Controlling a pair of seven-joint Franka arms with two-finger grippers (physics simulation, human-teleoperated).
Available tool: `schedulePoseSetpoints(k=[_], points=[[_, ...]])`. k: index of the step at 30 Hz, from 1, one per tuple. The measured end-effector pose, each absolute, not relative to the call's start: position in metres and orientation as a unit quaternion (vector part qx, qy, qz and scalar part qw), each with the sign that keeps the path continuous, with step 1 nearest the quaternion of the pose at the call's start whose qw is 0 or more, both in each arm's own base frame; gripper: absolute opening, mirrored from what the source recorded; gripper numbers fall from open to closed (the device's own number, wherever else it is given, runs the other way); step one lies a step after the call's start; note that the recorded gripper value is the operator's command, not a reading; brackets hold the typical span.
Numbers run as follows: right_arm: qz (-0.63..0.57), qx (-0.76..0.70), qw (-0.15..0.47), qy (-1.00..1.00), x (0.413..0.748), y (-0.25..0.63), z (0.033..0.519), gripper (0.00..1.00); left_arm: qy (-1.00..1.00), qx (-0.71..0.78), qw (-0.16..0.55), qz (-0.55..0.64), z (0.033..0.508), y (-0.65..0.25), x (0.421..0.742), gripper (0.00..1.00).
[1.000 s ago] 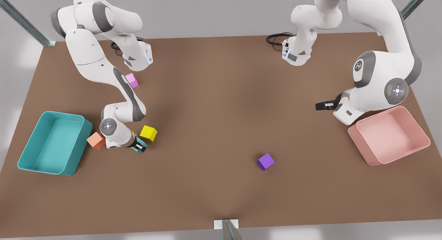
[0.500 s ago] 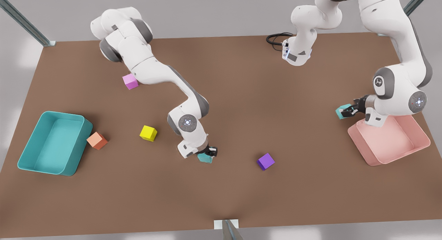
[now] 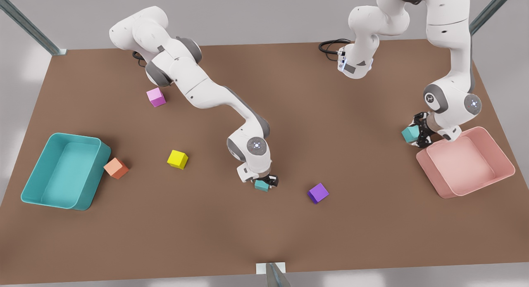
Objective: Stack the two blue cubes on top of each other
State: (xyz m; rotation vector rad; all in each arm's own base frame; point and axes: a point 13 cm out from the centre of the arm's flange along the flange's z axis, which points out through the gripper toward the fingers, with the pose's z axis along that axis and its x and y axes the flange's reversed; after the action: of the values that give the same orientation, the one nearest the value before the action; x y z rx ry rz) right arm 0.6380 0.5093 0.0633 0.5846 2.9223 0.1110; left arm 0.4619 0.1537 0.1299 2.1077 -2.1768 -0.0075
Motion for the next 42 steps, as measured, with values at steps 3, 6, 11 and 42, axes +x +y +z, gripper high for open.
schedulePoseSetpoints(k=[3, 6, 11, 42], points=[[0.044, 0.214, 0.083, 0.972, 0.641, 0.511, 0.077, 1.0, -0.677, 0.735, 0.04, -0.001, 0.125, 0.178, 0.454, 1.0], [0.048, 0.231, 0.084, 0.968, 0.645, 0.508, 0.092, 1.0, -0.657, 0.753, 0.039, -0.004, 0.124, 0.182, 0.45, 1.0], [0.05, 0.27, 0.077, 0.958, 0.658, 0.475, 0.17, 1.0, -0.63, 0.774, 0.056, -0.019, 0.113, 0.191, 0.425, 1.0], [-0.01, 0.066, -0.072, 0.995, 0.618, 0.035, 0.452, 1.0, -0.598, 0.798, 0.057, -0.046, 0.041, 0.188, 0.415, 0.55]])
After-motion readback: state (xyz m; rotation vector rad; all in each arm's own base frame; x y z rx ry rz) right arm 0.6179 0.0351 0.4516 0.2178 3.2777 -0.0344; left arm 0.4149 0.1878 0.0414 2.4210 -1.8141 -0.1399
